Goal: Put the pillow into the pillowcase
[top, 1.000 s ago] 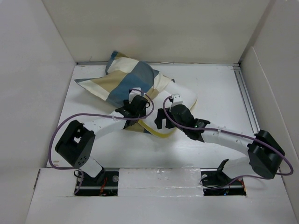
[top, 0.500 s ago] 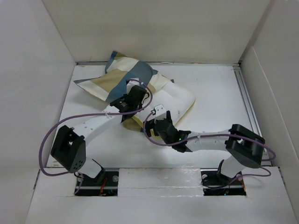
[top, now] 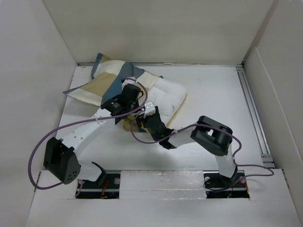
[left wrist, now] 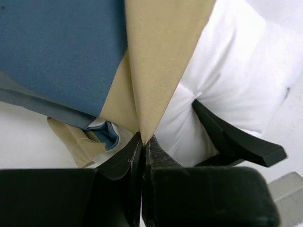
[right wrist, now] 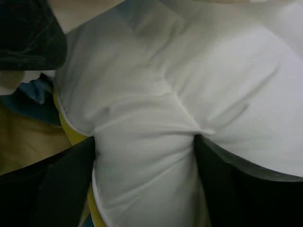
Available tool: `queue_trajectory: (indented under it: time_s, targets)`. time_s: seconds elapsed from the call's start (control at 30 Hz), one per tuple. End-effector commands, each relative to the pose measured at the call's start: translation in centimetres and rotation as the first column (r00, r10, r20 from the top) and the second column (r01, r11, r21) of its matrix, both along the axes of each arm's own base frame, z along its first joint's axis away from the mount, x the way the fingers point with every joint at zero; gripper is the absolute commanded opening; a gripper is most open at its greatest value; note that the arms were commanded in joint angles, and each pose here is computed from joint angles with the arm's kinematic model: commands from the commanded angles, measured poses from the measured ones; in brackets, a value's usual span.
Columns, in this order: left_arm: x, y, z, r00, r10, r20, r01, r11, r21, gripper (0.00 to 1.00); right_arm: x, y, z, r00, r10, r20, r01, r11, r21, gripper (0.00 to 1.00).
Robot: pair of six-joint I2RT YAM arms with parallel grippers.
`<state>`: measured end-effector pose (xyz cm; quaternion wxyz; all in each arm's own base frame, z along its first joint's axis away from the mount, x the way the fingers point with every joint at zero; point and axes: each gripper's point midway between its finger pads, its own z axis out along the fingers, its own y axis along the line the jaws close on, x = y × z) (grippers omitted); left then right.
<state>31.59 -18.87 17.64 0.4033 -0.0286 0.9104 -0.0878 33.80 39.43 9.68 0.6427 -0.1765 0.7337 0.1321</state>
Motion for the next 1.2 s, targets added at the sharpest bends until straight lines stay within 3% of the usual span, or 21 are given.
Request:
queue_trajectory:
  time_s: [0.0, 0.03, 0.07, 0.1, 0.17, 0.23, 0.27, 0.3, 0.37, 0.4, 0.43, 0.5, 0.6, 0.7, 0.8, 0.87, 0.93, 0.97, 1.0, 1.17]
  targets:
    - [-0.7, -2.1, 3.3, 0.997, -0.065, 0.050, 0.071, 0.990, -0.123, 0.00, 1.7, 1.5, 0.5, 0.999, 0.010, 0.043, -0.011, 1.000, 0.029, 0.79]
    - [-0.8, -2.2, 3.3, 0.996, -0.074, 0.046, 0.079, 0.988, -0.129, 0.00, 1.7, 1.6, -0.3, 1.000, 0.008, 0.021, -0.008, 1.000, 0.024, 0.64]
    - [-0.9, -2.4, 3.3, 0.996, -0.081, 0.043, 0.086, 0.987, -0.134, 0.00, 1.7, 1.8, -1.1, 1.000, 0.006, 0.000, -0.006, 1.000, 0.015, 0.05]
    - [-1.0, -2.3, 3.2, 0.996, -0.081, 0.035, 0.085, 0.988, -0.129, 0.00, 2.2, 1.6, -1.9, 1.000, -0.009, -0.027, 0.009, 1.000, 0.016, 0.00]
    - [-0.8, -2.7, 3.8, 0.994, -0.099, 0.042, 0.104, 0.986, -0.130, 0.00, 2.2, 1.5, -1.3, 0.998, -0.011, -0.059, 0.015, 0.998, 0.069, 0.00]
    - [-0.8, -3.2, 3.8, 0.991, -0.130, 0.030, 0.132, 0.983, -0.125, 0.00, 1.4, 1.0, -0.8, 0.993, 0.075, -0.096, -0.062, 0.989, 0.133, 0.00]
    - [-0.5, -3.6, 3.5, 0.989, -0.150, 0.012, 0.150, 0.982, -0.111, 0.00, 1.2, 1.2, 0.9, 0.986, 0.117, -0.118, -0.084, 0.964, 0.251, 0.00]
    - [-0.8, -4.1, 2.9, 0.984, -0.176, -0.012, 0.174, 0.977, -0.124, 0.00, 0.8, 0.9, 4.8, 0.980, 0.175, -0.092, -0.131, 0.923, 0.361, 0.00]
    - [-0.6, -5.3, 2.8, 0.975, -0.220, -0.007, 0.217, 0.964, -0.152, 0.00, -0.5, 0.4, 7.3, 0.926, 0.370, -0.076, -0.290, 0.825, 0.485, 0.00]
    - [-0.6, -6.2, 2.9, 0.969, -0.247, -0.002, 0.242, 0.954, -0.178, 0.00, -1.2, 0.3, 11.3, 0.903, 0.429, 0.006, -0.350, 0.730, 0.586, 0.00]
    - [-1.1, -7.6, 2.7, 0.950, -0.311, -0.019, 0.299, 0.927, -0.228, 0.00, -2.3, 0.6, 12.9, 0.863, 0.503, 0.041, -0.421, 0.672, 0.609, 0.00]
    - [-1.1, -9.4, 4.0, 0.929, -0.370, 0.008, 0.357, 0.890, -0.285, 0.00, -2.8, -0.5, 15.4, 0.850, 0.518, 0.100, -0.446, 0.603, 0.661, 0.00]
    - [-2.5, -12.1, 6.5, 0.899, -0.435, 0.038, 0.428, 0.861, -0.274, 0.00, -4.4, -3.8, 21.5, 0.824, 0.518, 0.231, -0.506, 0.488, 0.711, 0.00]
    - [-2.9, -12.5, 8.2, 0.886, -0.458, 0.077, 0.459, 0.836, -0.301, 0.00, -4.3, -6.9, 24.0, 0.829, 0.490, 0.271, -0.506, 0.450, 0.736, 0.00]
    - [-4.0, -13.0, 9.6, 0.858, -0.501, 0.108, 0.506, 0.793, -0.340, 0.00, -6.4, -9.7, 28.2, 0.786, 0.481, 0.388, -0.576, 0.342, 0.742, 0.00]
    - [-4.3, -13.2, 10.3, 0.846, -0.517, 0.130, 0.526, 0.773, -0.354, 0.00, -7.6, -10.9, 29.8, 0.770, 0.464, 0.438, -0.605, 0.313, 0.732, 0.00]
    - [-5.3, -13.8, 11.6, 0.817, -0.555, 0.158, 0.567, 0.724, -0.393, 0.00, -8.2, -10.2, 29.5, 0.782, 0.453, 0.428, -0.595, 0.336, 0.730, 0.00]
    - [-5.6, -14.1, 13.0, 0.801, -0.565, 0.197, 0.591, 0.698, -0.404, 0.00, -7.5, -9.1, 27.9, 0.810, 0.454, 0.371, -0.560, 0.410, 0.720, 0.00]
    - [-6.8, -14.5, 14.1, 0.769, -0.601, 0.218, 0.627, 0.645, -0.437, 0.00, -7.5, -8.4, 27.3, 0.820, 0.450, 0.354, -0.548, 0.435, 0.715, 0.00]
    - [-8.8, -14.9, 20.5, 0.689, -0.622, 0.373, 0.718, 0.514, -0.469, 0.00, -7.6, -5.0, 21.9, 0.863, 0.439, 0.250, -0.454, 0.456, 0.766, 0.00]
